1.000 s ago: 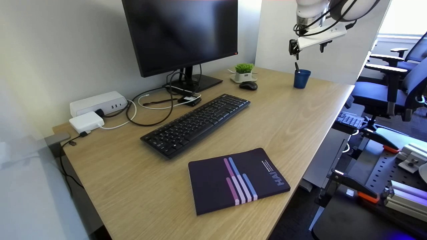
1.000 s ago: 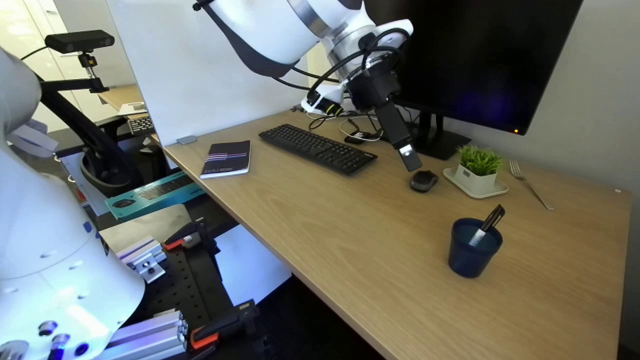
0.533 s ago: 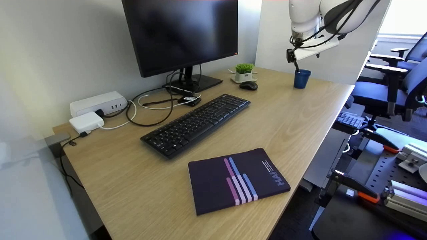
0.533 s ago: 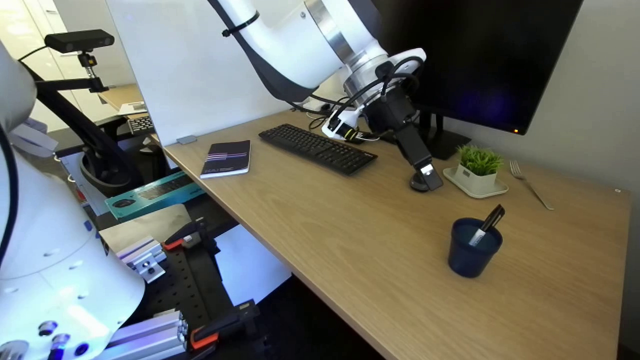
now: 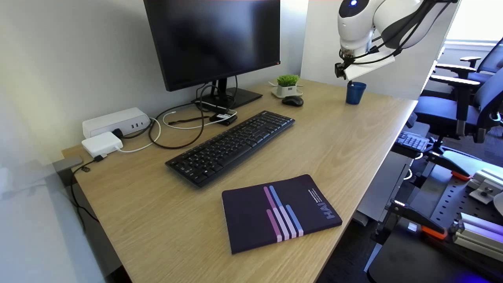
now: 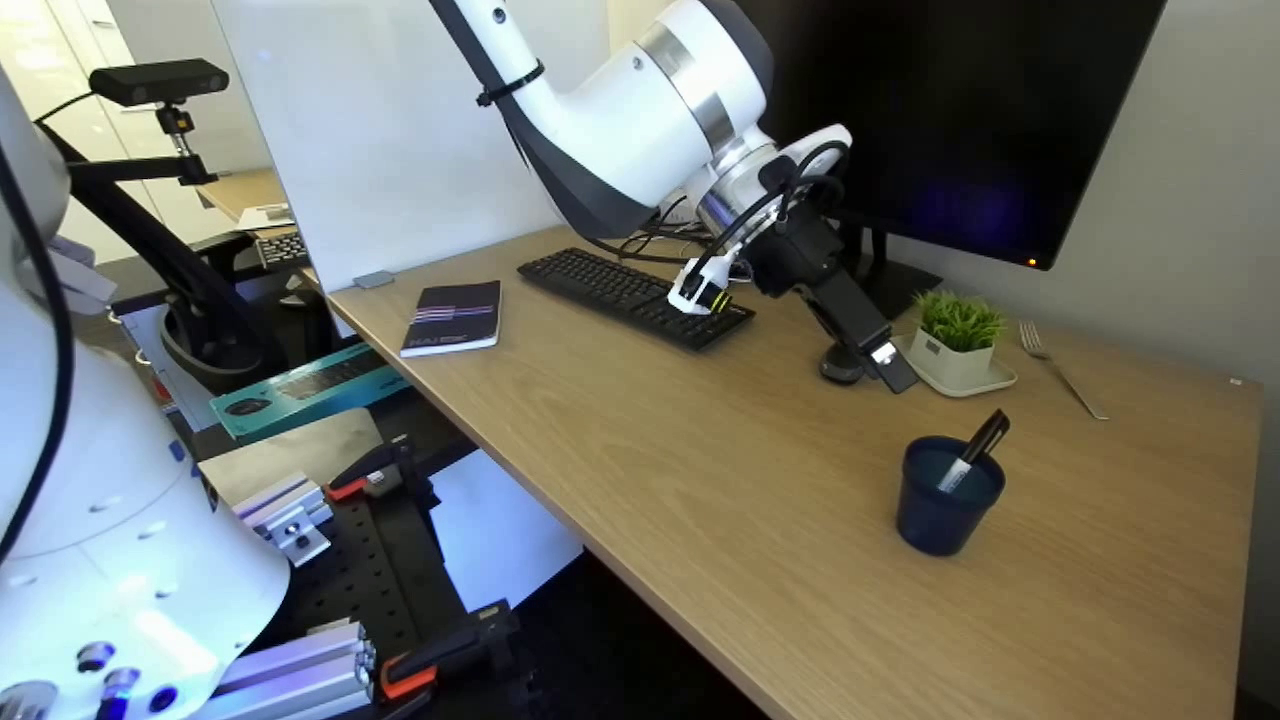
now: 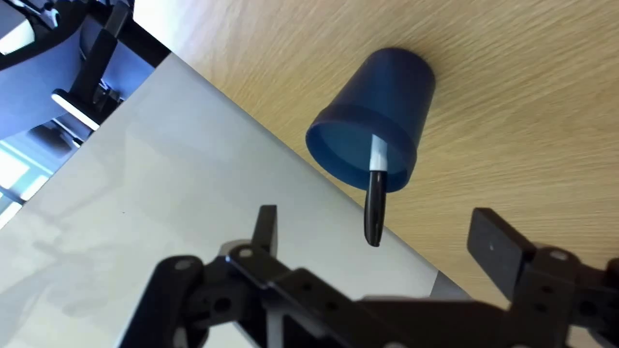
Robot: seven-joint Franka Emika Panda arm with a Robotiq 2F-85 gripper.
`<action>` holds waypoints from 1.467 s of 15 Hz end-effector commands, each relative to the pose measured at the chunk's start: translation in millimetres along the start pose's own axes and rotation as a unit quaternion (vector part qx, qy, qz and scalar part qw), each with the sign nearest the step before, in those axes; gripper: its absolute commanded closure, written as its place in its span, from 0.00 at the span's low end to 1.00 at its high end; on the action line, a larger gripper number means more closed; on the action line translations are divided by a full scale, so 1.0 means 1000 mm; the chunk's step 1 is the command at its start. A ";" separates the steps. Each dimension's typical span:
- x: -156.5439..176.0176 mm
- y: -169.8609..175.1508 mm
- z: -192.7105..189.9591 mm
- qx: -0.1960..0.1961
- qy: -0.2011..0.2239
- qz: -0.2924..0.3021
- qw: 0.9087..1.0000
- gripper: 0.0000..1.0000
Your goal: Remove the marker from the cup and put it on the table
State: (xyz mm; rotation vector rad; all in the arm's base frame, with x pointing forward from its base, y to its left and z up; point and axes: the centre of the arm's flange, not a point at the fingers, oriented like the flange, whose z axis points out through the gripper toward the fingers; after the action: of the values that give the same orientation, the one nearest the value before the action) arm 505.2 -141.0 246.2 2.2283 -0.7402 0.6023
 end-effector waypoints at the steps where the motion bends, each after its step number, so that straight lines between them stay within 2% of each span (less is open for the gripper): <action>1: -0.001 -0.007 0.025 -0.006 0.020 0.001 1.000 0.00; 7: -0.002 -0.017 0.058 -0.024 0.020 0.014 0.999 0.00; 22: 0.000 -0.016 0.051 -0.025 0.013 0.014 1.000 0.00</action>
State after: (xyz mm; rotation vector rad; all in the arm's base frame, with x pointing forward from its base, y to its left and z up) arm 525.9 -169.0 205.3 2.1645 -0.7651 0.6193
